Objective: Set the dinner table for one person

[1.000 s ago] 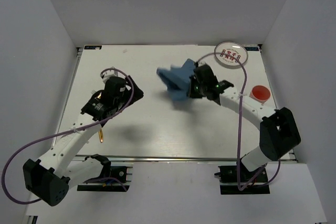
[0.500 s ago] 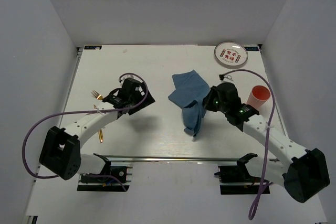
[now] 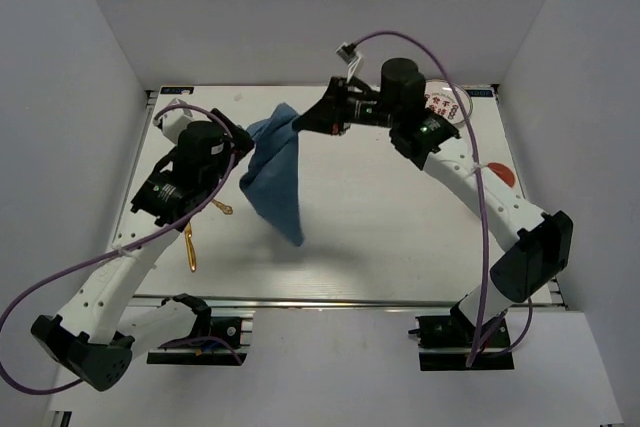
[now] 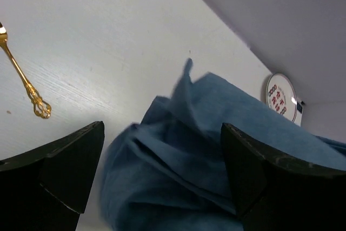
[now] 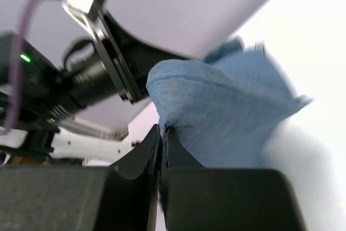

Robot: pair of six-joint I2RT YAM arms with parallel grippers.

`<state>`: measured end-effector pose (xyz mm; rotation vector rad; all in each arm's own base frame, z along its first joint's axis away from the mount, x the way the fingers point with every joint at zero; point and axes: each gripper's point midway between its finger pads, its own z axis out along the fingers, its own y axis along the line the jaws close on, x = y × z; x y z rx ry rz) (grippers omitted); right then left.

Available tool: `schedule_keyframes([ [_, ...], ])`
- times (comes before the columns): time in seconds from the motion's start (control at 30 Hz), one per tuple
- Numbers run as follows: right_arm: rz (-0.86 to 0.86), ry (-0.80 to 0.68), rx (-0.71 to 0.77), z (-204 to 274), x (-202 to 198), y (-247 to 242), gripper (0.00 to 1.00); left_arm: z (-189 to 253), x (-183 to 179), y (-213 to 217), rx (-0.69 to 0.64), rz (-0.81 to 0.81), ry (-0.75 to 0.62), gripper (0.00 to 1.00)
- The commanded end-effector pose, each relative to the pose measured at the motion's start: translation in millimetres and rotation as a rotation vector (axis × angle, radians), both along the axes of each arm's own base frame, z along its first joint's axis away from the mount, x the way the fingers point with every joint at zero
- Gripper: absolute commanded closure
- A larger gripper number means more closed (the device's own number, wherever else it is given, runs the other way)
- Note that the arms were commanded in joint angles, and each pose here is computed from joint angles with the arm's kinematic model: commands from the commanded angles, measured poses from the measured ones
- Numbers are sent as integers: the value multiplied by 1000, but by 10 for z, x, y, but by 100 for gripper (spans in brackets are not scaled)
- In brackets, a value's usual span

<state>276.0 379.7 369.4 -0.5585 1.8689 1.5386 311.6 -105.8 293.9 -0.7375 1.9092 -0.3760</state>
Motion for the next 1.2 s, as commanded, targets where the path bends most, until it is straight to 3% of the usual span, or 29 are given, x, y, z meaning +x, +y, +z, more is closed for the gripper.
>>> schedule_keyframes([
  [0.0, -25, -40, 39, 294, 266, -178, 100, 112, -45, 222, 79, 70, -8, 2],
  [0.1, -94, 96, -24, -375, 605, -474, 100, 106, -15, 180, 89, 46, -7, 2],
  [0.13, -125, 80, -8, -458, 737, -609, 100, 35, -7, 153, 101, 28, 9, 2],
  [0.3, -320, 199, -89, -1353, 915, -1327, 100, -238, 40, 113, 135, 6, 47, 2],
  [0.33, -372, 272, -152, -1582, 882, -1439, 94, -374, 57, 93, 150, -1, 82, 2],
  [0.4, -555, 405, -279, -2182, 865, -1816, 61, -492, 81, 67, 162, -6, 119, 2],
  [0.43, -585, 427, -291, -2284, 786, -1898, 57, -571, 80, 53, 171, -12, 147, 2],
  [0.5, -696, 503, -345, -2649, 616, -2170, 37, -730, 96, -18, 178, -40, 202, 2],
  [0.6, -753, 442, -355, -2613, 478, -2301, 30, -974, 36, -133, 176, -86, 285, 2],
  [0.63, -766, 418, -361, -2549, 477, -2331, 21, -1045, 25, -181, 159, -103, 300, 2],
  [0.8, -790, 371, -415, -2469, 489, -2423, 21, -1650, -306, -554, -5, -244, 473, 2],
  [0.9, -827, 378, -420, -2439, 621, -2515, 21, -1856, -417, -540, -57, -211, 500, 2],
  [1.17, -794, 350, -372, -2240, 1010, -2302, 22, -1902, -473, -472, -127, -142, 487, 2],
])
